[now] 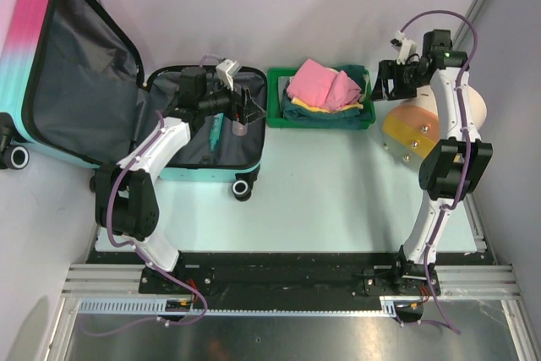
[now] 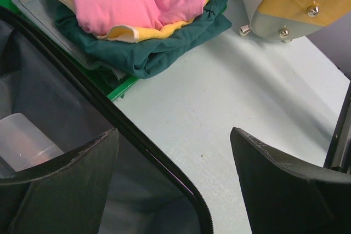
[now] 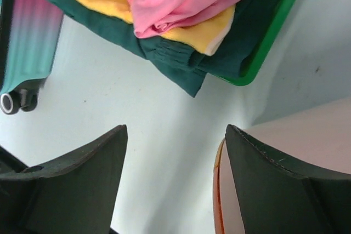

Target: Open, take out, and arrange the luggage

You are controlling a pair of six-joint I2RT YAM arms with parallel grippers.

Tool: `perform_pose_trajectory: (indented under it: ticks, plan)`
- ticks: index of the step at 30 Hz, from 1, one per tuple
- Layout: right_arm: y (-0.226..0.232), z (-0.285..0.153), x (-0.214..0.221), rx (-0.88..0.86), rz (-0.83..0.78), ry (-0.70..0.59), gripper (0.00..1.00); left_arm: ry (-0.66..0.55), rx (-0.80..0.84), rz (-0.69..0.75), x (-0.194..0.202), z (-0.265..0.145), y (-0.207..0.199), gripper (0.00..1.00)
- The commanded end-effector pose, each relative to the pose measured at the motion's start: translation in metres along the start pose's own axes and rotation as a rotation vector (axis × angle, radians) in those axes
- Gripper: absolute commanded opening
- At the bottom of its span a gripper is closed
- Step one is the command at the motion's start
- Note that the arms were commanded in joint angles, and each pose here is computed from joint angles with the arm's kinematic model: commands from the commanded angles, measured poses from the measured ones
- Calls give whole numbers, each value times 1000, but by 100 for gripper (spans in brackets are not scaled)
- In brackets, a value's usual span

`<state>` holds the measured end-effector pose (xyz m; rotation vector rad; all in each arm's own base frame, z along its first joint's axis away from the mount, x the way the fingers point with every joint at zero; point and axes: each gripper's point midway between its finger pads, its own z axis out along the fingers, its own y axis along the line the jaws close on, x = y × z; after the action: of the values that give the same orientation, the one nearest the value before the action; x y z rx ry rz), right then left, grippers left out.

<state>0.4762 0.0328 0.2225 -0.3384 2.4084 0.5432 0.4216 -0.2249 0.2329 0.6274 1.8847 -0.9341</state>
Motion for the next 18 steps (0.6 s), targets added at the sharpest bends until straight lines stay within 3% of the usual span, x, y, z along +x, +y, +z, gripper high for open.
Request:
perform_pose_trajectory:
  ticks: [1, 3, 7, 11, 18]
  plan:
    - [28, -48, -33, -70, -25, -137, 78, -40, 14, 63, -15, -10, -10, 87]
    - [19, -66, -57, -35, -36, -224, 78, -40, 16, 65, -15, -11, -10, 87]
    - [-43, -114, -84, 202, 6, -358, 82, -38, 17, 65, -14, -11, -11, 87]
    - [-103, -142, -77, 420, 21, -384, 87, -36, 20, 65, -13, -10, -10, 87]
    - [-166, -142, -57, 539, 64, -354, 89, -36, 26, 64, -15, -8, -10, 87]
